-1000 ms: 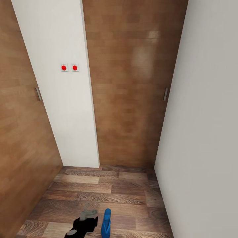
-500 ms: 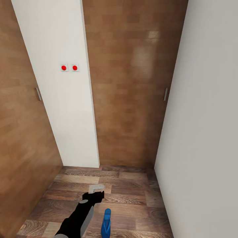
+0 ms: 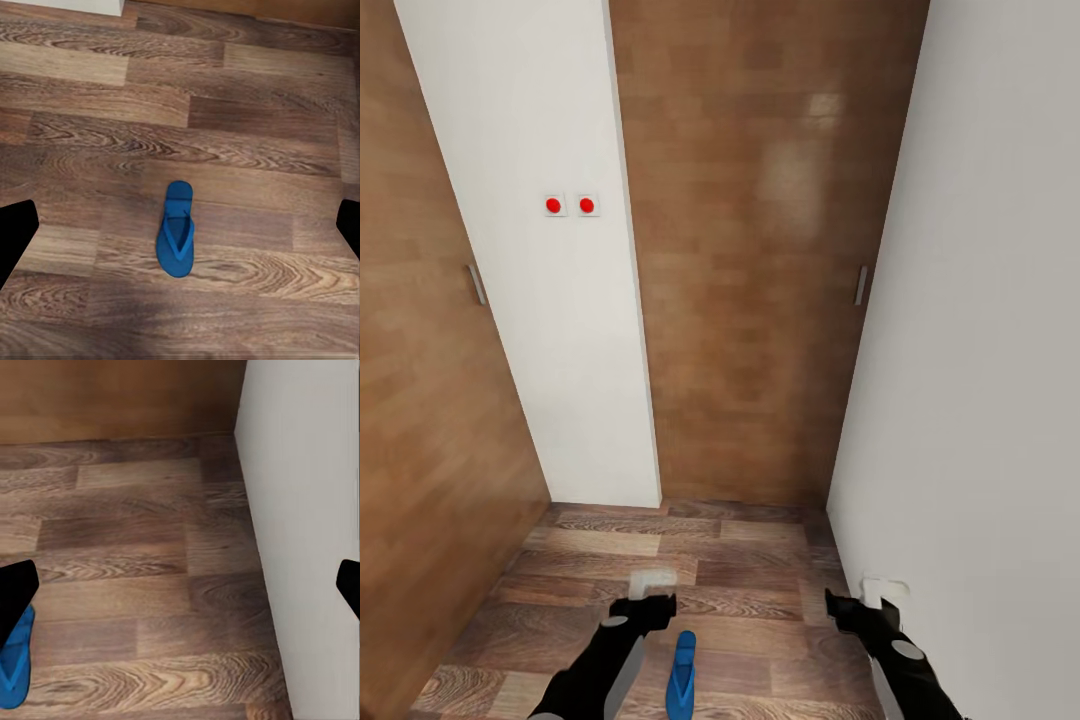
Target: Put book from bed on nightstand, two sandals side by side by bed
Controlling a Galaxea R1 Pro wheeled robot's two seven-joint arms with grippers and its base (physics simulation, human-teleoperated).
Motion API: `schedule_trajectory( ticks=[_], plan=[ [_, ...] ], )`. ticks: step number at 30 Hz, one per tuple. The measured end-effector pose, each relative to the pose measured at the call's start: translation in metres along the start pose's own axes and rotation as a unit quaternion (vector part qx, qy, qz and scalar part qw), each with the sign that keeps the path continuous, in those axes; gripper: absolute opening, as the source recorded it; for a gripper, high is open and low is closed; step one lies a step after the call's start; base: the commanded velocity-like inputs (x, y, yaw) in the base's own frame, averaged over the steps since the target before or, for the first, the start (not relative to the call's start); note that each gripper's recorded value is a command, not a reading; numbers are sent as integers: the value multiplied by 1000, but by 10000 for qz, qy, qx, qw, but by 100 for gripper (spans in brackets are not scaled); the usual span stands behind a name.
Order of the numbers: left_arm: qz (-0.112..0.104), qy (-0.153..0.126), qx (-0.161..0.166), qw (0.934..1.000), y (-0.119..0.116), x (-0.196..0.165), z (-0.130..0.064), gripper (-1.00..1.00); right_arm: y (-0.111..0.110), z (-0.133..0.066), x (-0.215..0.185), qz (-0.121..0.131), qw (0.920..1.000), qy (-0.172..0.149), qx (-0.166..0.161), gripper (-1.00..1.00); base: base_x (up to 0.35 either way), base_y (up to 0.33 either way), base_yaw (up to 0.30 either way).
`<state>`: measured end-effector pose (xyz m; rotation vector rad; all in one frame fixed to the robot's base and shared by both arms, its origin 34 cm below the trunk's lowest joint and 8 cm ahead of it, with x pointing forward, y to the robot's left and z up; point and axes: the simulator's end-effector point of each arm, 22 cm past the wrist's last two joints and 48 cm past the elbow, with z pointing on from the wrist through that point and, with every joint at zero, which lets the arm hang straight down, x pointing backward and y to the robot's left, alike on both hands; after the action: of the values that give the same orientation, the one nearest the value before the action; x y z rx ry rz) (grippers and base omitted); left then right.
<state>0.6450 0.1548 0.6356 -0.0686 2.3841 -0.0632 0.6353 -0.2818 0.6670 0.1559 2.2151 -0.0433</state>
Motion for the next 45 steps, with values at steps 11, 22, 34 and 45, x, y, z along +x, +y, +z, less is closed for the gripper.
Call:
schedule_trajectory(
  ticks=[11,22,34,45],
  plan=[
    [29,80,11,10000,-1,8,1,100,-12,0,-53,135,9957,-835,389,100,0,0,0],
    [41,66,1,10000,0,7,1,100,-12,-1,-61,158,9940,-1005,392,100,0,0,0],
    [42,72,11,10000,0,22,15,100,-11,11,-43,143,9941,-1008,368,100,0,0,0],
    [52,78,37,9999,0,38,28,100,33,-1,-88,-110,9722,-2337,-104,100,0,0,0]
  ],
)
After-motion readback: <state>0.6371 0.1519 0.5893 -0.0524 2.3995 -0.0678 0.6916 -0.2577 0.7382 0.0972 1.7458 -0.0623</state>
